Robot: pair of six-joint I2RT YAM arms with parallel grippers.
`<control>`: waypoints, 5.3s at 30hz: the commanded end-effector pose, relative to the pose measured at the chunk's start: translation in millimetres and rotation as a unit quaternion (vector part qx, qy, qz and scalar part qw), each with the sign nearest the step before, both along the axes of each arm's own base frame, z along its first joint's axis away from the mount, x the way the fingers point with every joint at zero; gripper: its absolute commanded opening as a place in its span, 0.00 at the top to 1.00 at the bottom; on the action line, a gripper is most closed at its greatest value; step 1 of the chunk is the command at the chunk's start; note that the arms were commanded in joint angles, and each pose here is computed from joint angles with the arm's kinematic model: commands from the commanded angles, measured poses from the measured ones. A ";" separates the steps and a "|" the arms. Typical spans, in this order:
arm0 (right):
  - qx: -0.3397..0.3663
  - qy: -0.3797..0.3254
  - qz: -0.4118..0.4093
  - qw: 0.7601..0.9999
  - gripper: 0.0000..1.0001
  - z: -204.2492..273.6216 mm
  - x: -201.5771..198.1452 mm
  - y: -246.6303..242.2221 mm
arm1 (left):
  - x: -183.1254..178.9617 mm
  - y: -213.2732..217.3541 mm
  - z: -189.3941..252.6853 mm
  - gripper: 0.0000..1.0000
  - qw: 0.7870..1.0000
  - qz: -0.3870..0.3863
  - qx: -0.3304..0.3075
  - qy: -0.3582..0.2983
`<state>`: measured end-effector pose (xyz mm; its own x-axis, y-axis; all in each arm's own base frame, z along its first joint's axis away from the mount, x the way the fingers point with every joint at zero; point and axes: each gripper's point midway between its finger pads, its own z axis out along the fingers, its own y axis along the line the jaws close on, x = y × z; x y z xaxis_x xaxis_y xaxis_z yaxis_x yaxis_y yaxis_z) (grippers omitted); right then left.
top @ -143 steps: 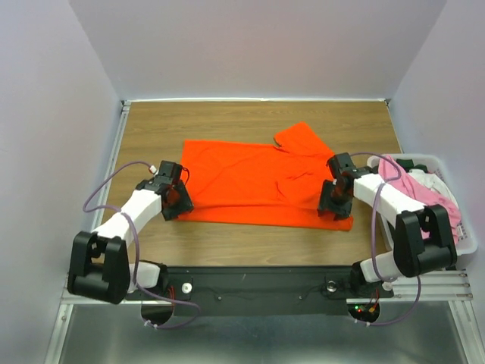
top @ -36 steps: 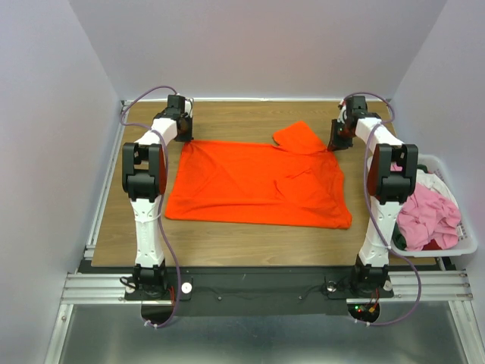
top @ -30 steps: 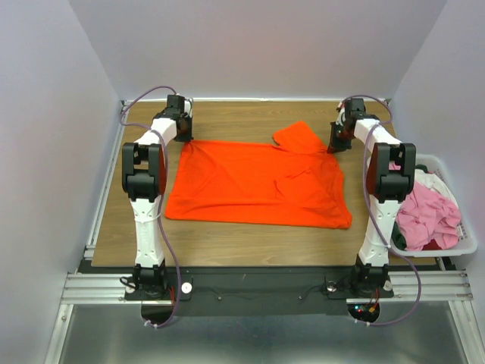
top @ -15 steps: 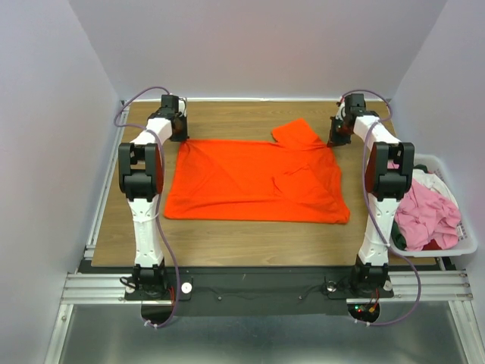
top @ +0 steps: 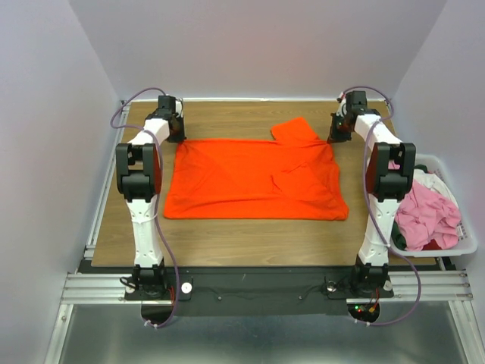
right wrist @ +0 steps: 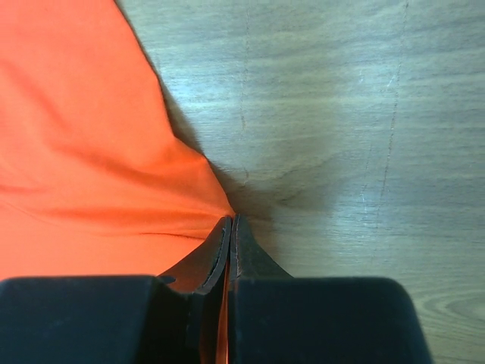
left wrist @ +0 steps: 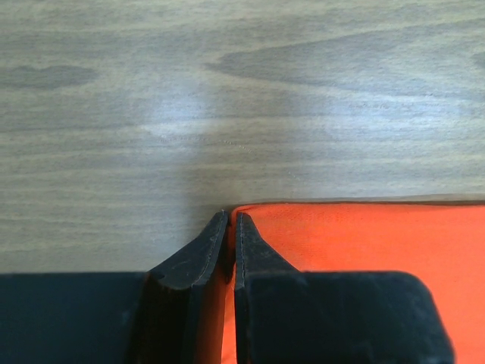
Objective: Fold and stack the t-shirts
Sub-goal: Fold the tshirt
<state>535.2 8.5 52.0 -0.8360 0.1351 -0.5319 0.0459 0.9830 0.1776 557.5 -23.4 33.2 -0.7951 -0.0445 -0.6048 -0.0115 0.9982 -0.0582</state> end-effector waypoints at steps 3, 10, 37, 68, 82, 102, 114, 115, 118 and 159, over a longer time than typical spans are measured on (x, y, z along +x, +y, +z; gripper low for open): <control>-0.019 -0.069 -0.009 0.997 0.99 52.8 12.2 -10.0 | -5.5 19.9 47.5 1.00 0.999 0.021 0.017 -0.033; -0.016 -0.076 -0.010 0.997 0.99 64.4 3.9 -8.8 | -12.3 19.1 64.1 1.00 0.999 0.029 0.010 -0.043; -0.015 -0.073 -0.036 0.997 0.99 81.3 -44.3 -10.0 | -67.8 16.8 89.2 1.00 0.999 0.033 0.009 -0.041; -0.004 -0.015 -0.082 0.997 0.99 44.8 -98.9 -9.9 | -117.5 16.1 60.1 0.98 0.997 0.080 0.006 0.003; 0.028 -0.011 -0.065 0.997 0.61 44.9 -101.3 4.4 | -130.7 3.0 50.6 0.31 0.995 0.095 -0.031 0.016; 0.007 -0.061 0.049 0.997 0.49 35.3 10.8 67.6 | -151.6 1.7 97.2 0.06 0.991 0.123 -0.052 -0.019; -0.043 -0.043 0.059 0.996 0.52 -4.1 23.8 79.4 | -158.5 -0.7 93.8 0.13 0.992 0.114 -0.054 -0.019; -0.043 -0.042 0.061 0.996 0.52 -6.0 23.8 80.2 | -159.3 -0.3 93.8 0.12 0.992 0.114 -0.053 -0.019; -0.048 -0.035 0.064 0.996 0.53 -15.3 23.2 82.4 | -160.6 0.1 91.9 0.13 0.992 0.115 -0.053 -0.018; 0.111 0.007 0.109 0.988 0.97 62.6 -211.8 120.5 | -183.3 -5.6 91.0 0.15 0.989 0.129 -0.072 -0.019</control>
